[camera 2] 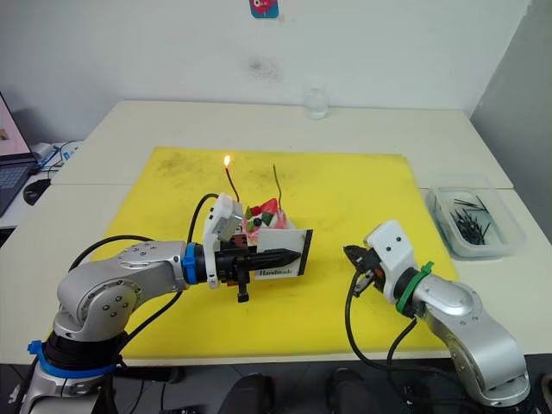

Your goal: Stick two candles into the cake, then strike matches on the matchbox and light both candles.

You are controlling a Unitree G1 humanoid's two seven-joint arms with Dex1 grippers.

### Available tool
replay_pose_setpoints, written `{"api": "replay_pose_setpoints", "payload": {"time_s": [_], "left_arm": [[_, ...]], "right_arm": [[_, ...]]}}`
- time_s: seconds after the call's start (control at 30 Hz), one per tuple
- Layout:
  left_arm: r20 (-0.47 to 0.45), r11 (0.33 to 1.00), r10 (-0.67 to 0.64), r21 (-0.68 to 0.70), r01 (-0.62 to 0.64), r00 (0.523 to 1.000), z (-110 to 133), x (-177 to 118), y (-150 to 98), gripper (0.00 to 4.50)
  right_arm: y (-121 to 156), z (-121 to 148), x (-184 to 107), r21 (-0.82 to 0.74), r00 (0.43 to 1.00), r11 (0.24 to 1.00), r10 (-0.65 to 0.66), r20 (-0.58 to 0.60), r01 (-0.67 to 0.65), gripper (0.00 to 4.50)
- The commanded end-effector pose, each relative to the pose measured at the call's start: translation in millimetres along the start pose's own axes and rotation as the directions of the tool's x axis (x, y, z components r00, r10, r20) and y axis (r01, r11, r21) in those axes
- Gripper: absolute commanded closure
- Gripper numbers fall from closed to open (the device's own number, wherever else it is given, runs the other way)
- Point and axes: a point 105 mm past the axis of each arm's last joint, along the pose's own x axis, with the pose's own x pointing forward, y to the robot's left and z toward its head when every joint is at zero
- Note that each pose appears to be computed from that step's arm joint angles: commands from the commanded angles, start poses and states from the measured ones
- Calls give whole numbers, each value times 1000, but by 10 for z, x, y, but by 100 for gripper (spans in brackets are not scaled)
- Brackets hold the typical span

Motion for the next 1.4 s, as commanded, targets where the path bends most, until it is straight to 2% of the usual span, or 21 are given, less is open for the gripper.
{"api": "replay_pose_setpoints", "payload": {"time_s": [0.03,0.37,0.47,0.67,0.93,1.1,1.2,1.4], "left_arm": [[11,999,-13,38,13,1000,39,25,-62,450],[-3,999,-24,34,24,1000,21,15,-71,450],[-6,999,-22,34,22,1000,19,9,-67,450],[-8,999,-20,33,20,1000,19,-1,-56,450],[-8,999,-24,34,24,1000,29,-10,-61,450],[-7,999,-26,34,27,1000,32,-8,-67,450],[-7,999,-26,34,26,1000,32,-9,-67,450],[-7,999,-26,31,26,1000,29,-6,-63,450]], "right_arm": [[-72,-140,40,17,995,995,-98,16,98,448],[-21,-489,114,80,989,988,-134,66,129,448],[-54,-534,109,81,986,986,-150,69,144,384],[-76,-584,113,53,986,988,-149,76,145,178],[-61,-595,124,50,984,988,-150,94,146,178],[-47,-648,123,48,988,989,-145,58,143,178],[-22,-647,130,63,988,988,-147,43,144,239],[43,-663,137,71,990,988,-137,20,135,447]]}}
